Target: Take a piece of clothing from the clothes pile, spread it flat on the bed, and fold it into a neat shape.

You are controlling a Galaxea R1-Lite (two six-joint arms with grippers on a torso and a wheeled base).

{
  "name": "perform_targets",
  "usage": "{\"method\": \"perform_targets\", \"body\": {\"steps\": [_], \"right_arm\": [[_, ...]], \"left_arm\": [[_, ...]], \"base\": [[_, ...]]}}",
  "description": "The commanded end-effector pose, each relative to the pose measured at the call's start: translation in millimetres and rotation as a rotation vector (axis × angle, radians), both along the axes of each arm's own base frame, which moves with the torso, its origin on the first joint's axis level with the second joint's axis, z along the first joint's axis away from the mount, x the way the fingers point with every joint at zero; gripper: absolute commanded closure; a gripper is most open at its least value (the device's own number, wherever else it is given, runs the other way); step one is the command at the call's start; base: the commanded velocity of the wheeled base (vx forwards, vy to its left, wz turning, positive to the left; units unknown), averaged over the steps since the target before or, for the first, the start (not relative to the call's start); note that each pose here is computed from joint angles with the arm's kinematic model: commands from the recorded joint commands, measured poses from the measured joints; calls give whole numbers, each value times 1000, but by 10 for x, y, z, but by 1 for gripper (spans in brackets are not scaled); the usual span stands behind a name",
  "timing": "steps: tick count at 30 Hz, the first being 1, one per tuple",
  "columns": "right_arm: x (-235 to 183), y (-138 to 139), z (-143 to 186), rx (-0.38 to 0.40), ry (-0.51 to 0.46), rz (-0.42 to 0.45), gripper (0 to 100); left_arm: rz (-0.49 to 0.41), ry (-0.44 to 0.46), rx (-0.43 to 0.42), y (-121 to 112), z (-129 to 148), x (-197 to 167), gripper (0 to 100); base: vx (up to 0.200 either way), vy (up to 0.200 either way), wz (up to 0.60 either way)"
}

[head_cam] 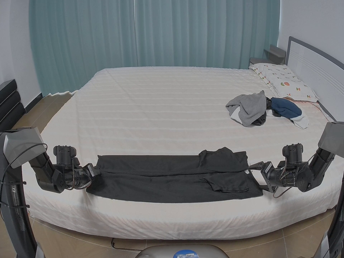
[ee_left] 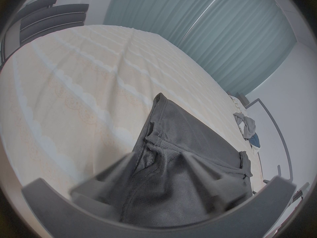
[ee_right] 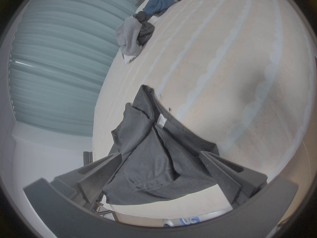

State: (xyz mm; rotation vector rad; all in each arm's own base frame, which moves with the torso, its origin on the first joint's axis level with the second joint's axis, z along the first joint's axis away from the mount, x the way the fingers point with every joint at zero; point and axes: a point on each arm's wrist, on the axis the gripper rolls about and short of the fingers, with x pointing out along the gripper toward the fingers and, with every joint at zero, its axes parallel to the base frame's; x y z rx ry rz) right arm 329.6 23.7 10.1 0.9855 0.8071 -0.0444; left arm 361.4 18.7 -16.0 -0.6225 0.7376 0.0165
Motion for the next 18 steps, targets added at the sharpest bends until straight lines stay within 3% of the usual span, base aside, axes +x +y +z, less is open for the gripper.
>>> {"method": "perform_targets", "body": {"steps": [1, 11, 16, 18], "right_arm": [[0, -29, 65, 1, -20, -8, 0], [2, -39, 54, 0, -17, -12, 0], [19, -54, 24, -1, -11, -16, 0], [15, -54, 21, -1, -10, -16, 0]], "left_arm": [[4, 6, -2, 5, 0, -28, 0], [93, -39, -81, 52, 228, -10, 0], [125, -72, -142, -41, 355, 61, 0], [178, -91, -174, -87, 407, 123, 0]], "base": [[0, 0, 0], [0, 0, 0], [0, 0, 0], [0, 0, 0]]}}
